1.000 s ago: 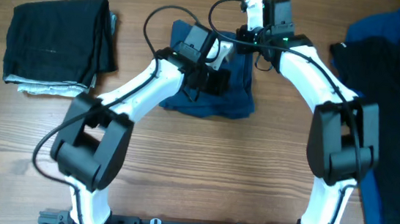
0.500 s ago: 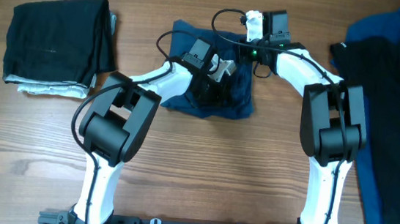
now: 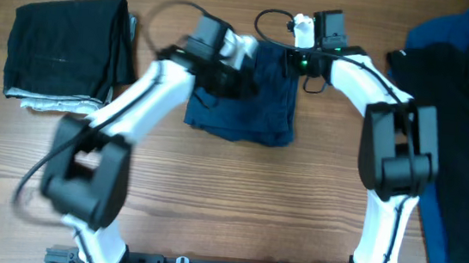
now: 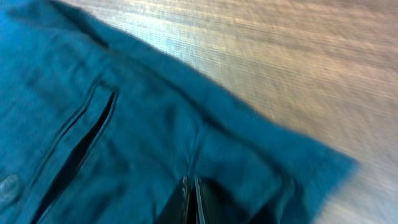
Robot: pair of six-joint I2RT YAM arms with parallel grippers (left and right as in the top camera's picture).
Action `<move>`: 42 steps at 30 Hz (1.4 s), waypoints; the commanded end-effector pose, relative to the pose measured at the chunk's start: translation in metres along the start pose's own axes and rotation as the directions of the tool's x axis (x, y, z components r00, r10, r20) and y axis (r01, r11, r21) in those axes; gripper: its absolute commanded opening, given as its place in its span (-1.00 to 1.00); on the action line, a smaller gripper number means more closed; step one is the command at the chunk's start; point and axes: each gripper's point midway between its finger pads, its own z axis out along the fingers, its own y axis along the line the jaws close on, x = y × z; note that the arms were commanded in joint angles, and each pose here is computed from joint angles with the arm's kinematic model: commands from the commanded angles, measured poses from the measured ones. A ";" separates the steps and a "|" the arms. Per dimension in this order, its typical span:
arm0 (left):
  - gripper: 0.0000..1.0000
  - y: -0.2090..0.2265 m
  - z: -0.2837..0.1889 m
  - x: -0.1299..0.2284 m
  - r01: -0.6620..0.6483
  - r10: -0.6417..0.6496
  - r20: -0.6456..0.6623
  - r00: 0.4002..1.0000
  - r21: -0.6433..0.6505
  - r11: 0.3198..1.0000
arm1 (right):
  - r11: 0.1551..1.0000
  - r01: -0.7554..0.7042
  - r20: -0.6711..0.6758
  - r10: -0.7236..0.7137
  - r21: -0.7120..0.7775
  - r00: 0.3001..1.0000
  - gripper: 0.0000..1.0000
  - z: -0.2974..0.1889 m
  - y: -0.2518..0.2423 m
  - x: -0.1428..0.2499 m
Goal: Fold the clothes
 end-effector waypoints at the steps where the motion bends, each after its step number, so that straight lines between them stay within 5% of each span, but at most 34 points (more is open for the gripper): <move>1: -0.92 0.054 -0.039 -0.017 0.062 -0.039 0.100 0.994 -0.236 0.970 | 0.999 0.002 0.031 -0.001 -0.033 1.000 -0.92 -0.064 0.025 -0.018; 9: -0.92 0.120 -0.007 0.008 0.173 -0.176 0.020 0.984 -0.300 0.938 | 0.989 -0.068 -0.308 0.025 -0.129 0.951 -0.91 -0.081 0.058 0.080; 17: -0.92 0.148 0.027 0.027 0.222 -0.244 -0.035 0.969 -0.314 0.923 | 0.978 -0.190 -0.403 0.139 -0.090 0.905 -0.87 -0.045 0.048 0.166; 21: -0.92 0.142 0.022 0.014 0.203 -0.211 0.006 0.977 -0.298 0.933 | 0.975 -0.207 -0.412 0.156 -0.083 0.898 -0.92 -0.044 0.047 0.173; 25: -0.93 0.108 -0.016 -0.021 0.154 -0.128 0.114 0.985 -0.263 0.952 | 0.980 -0.170 -0.353 0.126 -0.099 0.927 -0.88 -0.068 0.057 0.131; 27: -0.92 0.087 -0.042 -0.036 0.130 -0.086 0.178 0.980 -0.247 0.960 | 0.985 -0.144 -0.285 0.112 -0.093 0.952 -0.48 -0.090 0.063 0.099; 29: -0.92 0.076 -0.065 -0.043 0.145 -0.087 0.230 0.969 -0.251 0.957 | 0.983 -0.171 -0.225 0.154 -0.059 0.962 0.22 -0.108 0.065 0.073; 31: -0.92 0.070 -0.089 -0.045 0.189 -0.114 0.275 0.955 -0.261 0.947 | 0.969 -0.247 -0.158 0.241 -0.017 0.957 0.28 -0.123 0.064 0.051; 35: -0.69 0.071 -0.107 -0.031 0.262 -0.189 0.269 0.944 -0.268 0.927 | 0.957 -0.276 -0.109 0.285 0.090 0.952 0.28 -0.115 0.043 0.047; 39: -0.69 0.092 -0.111 -0.012 0.312 -0.237 0.236 0.942 -0.366 0.877 | 0.980 -0.180 -0.091 0.188 0.086 0.978 0.23 -0.084 0.034 0.042; 40: -0.91 0.093 -0.111 -0.009 0.315 -0.242 0.229 0.943 -0.372 0.873 | 0.991 -0.112 -0.062 0.117 0.079 0.991 0.04 -0.074 0.033 0.033; 42: -0.92 0.094 -0.111 -0.004 0.320 -0.254 0.214 0.943 -0.378 0.869 | 0.995 -0.050 0.007 0.049 0.088 0.999 -0.80 -0.064 0.031 0.016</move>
